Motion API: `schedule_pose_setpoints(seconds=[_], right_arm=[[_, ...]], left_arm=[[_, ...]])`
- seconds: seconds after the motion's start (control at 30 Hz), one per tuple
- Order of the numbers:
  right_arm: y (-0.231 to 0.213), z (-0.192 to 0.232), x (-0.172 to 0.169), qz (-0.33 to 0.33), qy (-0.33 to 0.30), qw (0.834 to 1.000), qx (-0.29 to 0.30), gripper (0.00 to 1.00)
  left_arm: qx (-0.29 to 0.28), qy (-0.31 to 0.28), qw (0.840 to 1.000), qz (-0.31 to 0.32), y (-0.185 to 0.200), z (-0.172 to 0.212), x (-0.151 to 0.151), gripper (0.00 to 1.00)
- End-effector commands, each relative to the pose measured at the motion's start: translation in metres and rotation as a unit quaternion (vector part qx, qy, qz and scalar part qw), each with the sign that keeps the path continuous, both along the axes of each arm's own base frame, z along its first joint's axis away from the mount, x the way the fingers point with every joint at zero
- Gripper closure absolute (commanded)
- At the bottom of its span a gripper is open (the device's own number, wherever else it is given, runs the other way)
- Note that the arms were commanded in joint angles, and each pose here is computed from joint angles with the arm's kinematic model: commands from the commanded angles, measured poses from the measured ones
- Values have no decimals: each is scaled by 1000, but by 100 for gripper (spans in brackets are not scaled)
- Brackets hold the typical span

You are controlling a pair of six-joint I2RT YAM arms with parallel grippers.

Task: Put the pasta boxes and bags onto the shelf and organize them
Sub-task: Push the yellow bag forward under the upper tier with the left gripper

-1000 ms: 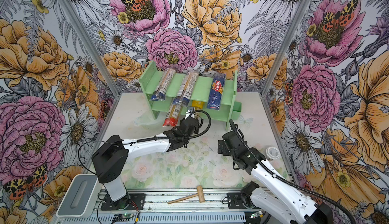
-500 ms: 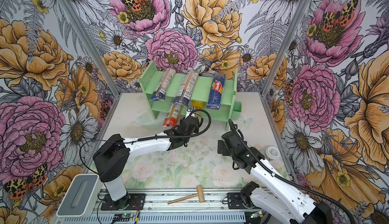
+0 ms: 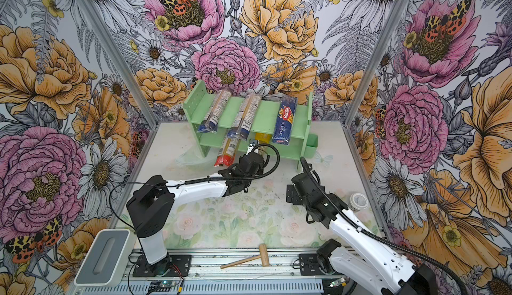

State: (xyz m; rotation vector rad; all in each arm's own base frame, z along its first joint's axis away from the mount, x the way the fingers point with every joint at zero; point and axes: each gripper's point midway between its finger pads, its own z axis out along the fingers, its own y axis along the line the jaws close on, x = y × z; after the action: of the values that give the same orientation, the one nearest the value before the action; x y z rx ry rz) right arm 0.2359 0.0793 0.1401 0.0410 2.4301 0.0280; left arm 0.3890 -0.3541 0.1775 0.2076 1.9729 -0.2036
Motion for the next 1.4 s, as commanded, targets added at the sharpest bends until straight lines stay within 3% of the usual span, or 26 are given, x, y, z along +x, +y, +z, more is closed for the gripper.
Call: schedule_pose_setpoints(seconds=[0.0,0.4,0.57,0.7,0.93,1.37], right_arm=[[-3,6,3,-4,-9,1000,-8,0],[-4,7,3,-4,-9,1000,-8,1],[-4,7,3,-3,-10,1000,-7,0],[-4,7,3,-3,-10,1000,-7,0],[-4,8,3,-4,-10,1000,-5,0],[-4,9,2,-5,-11,1000,-3,0]], left_arm=[[-84,-58,995,16,-13,52,18,100],[-80,-51,995,29,-9,44,19,100],[-78,-50,995,37,-6,43,20,85],[-76,-50,995,39,-5,42,19,82],[-74,-48,995,45,-1,40,18,61],[-72,-43,995,50,4,34,15,52]])
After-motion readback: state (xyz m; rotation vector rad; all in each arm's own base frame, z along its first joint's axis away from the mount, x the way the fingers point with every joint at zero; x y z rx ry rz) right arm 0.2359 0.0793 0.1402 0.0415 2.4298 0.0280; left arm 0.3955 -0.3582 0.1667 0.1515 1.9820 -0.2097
